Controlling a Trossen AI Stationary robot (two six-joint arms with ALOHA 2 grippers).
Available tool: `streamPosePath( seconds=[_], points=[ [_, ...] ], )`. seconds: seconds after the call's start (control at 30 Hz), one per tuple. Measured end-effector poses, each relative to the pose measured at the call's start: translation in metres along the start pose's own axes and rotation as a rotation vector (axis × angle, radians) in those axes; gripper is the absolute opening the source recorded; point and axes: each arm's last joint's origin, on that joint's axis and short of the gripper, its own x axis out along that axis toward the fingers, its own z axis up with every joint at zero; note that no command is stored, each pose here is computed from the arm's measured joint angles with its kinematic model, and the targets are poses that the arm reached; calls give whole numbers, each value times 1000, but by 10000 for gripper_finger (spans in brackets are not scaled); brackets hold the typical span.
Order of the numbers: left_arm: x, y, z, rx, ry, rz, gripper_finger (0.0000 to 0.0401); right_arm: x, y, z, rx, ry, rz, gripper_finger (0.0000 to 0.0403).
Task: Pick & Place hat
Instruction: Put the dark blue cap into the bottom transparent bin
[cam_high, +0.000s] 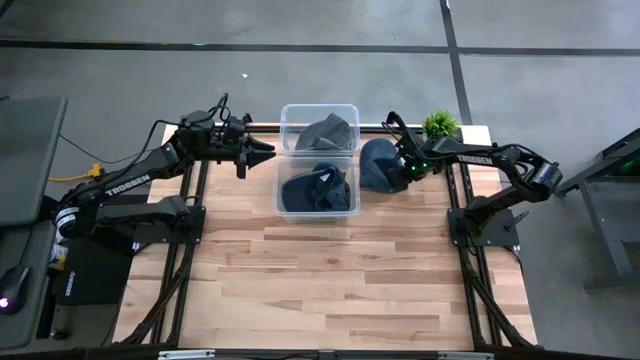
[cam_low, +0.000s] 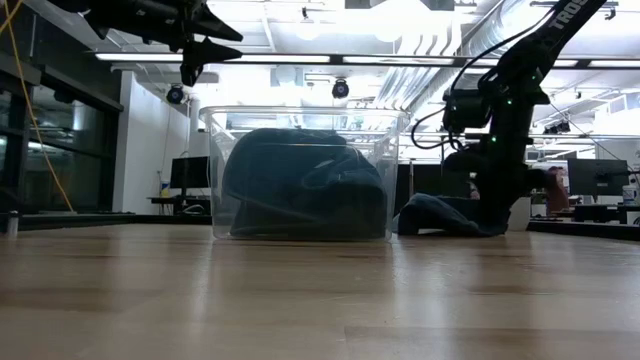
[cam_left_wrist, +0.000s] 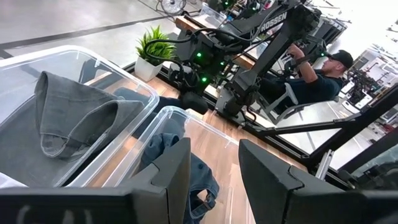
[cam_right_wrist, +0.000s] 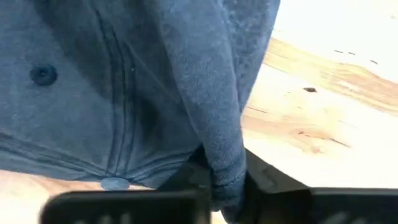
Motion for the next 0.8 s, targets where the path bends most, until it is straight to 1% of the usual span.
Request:
streamPosePath(
  seconds=[0.03,0.07,0.17,0.27,0.37,0.53,0.8],
  points=[
    [0,0,0,0,0,-1,136,0,0,0,0,0,-9,21],
    [0,0,0,0,1,-2,136,0,-1,-1,-1,-1,-20,15],
    [0,0,0,0,1,-3,136,0,-2,-2,14,6,-46,18],
    [0,0,0,0,1,-3,136,-2,-2,-4,2,34,-25,9],
    [0,0,0,0,5,-13,136,-9,2,-8,-7,49,-34,9],
    [0,-1,-1,-2,19,-47,136,-32,10,-12,-43,22,-13,8],
    [0,-1,-1,4,19,-48,136,-83,18,-26,-40,-34,56,8]
  ],
)
